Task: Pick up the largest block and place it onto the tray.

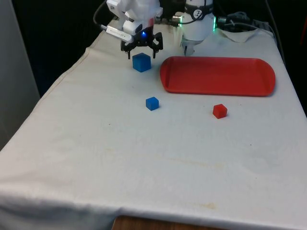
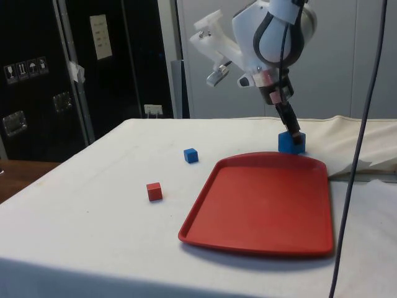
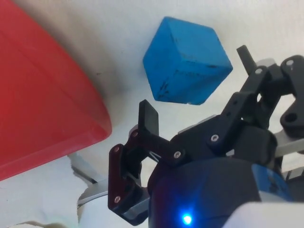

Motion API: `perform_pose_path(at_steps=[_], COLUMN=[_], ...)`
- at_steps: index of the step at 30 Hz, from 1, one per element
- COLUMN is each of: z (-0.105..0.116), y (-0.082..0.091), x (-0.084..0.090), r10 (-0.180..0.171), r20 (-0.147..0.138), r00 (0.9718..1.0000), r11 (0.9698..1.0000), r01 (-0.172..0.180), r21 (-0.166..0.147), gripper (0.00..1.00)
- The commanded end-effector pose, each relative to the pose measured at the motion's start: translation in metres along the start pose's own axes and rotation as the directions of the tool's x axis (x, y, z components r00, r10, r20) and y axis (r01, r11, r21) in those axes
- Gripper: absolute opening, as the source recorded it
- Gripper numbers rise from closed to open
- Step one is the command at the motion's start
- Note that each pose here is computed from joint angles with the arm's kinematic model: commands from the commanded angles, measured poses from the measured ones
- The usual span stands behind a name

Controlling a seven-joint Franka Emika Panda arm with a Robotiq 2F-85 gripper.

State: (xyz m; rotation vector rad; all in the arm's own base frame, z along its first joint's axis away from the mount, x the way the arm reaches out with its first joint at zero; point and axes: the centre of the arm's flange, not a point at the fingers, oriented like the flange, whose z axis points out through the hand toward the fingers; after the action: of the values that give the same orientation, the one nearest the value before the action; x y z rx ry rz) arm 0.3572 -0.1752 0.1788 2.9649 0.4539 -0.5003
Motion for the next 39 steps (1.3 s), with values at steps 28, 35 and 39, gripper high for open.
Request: perform_pose_path(at_steps=[28, 35, 39], z=[0.018, 0.019, 0.019], y=[-0.005, -0.006, -0.006], x=[0.005, 0.004, 0.004], r10=[-0.097, -0.098, -0.099], r20=[-0.013, -0.01, -0.01], r00=[0.9952, 0.9951, 0.9951], r11=[0.9936, 0.9935, 0.9934], r01=[0.096, 0.097, 0.098], r21=[-0.059, -0.059, -0.06], gripper=[1.0, 0.27, 0.02])
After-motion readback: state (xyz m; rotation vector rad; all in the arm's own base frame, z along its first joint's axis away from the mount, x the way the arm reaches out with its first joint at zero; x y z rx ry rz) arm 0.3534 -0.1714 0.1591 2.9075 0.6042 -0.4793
